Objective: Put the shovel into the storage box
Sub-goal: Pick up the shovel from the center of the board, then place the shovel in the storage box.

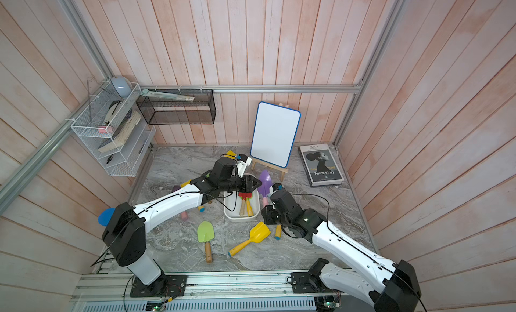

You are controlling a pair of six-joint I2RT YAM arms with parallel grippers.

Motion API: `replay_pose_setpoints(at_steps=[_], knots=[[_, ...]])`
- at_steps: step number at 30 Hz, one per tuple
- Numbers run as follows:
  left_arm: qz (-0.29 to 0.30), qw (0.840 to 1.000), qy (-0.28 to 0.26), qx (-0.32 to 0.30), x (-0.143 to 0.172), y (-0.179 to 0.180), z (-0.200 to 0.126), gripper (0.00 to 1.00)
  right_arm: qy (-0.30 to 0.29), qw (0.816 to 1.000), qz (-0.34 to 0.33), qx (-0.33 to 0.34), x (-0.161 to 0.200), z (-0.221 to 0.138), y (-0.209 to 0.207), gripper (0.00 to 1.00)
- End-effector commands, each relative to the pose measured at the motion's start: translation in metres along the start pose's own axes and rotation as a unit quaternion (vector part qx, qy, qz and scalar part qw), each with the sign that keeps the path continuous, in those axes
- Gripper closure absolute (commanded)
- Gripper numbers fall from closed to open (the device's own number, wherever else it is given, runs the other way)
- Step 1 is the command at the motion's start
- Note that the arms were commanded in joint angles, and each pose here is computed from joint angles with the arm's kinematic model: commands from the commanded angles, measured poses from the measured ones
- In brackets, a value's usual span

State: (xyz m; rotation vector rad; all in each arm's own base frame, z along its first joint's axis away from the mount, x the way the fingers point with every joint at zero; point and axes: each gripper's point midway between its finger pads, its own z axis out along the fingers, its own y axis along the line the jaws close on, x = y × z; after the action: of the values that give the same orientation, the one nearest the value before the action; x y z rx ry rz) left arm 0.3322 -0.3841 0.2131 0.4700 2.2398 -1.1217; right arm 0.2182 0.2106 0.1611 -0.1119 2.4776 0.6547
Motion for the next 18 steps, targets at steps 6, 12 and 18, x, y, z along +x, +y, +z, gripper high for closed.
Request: replay_pose_setpoints(at_steps=[6,12,18], knots=[[0.005,1.000,0.012,-0.022,0.0054,0.0050,0.0088,0.74,-0.023,1.000,-0.002,-0.021,-0.0158,-0.0057,0.0109,1.00],[0.005,0.999,0.013,-0.035,0.0058,0.0081,0.0090,0.94,-0.021,1.000,0.001,-0.019,-0.0144,-0.0044,0.0088,1.00],[0.003,0.999,0.013,-0.049,0.0058,0.0125,0.0082,1.00,-0.019,1.000,0.003,-0.016,-0.0142,-0.0027,0.0078,0.99]])
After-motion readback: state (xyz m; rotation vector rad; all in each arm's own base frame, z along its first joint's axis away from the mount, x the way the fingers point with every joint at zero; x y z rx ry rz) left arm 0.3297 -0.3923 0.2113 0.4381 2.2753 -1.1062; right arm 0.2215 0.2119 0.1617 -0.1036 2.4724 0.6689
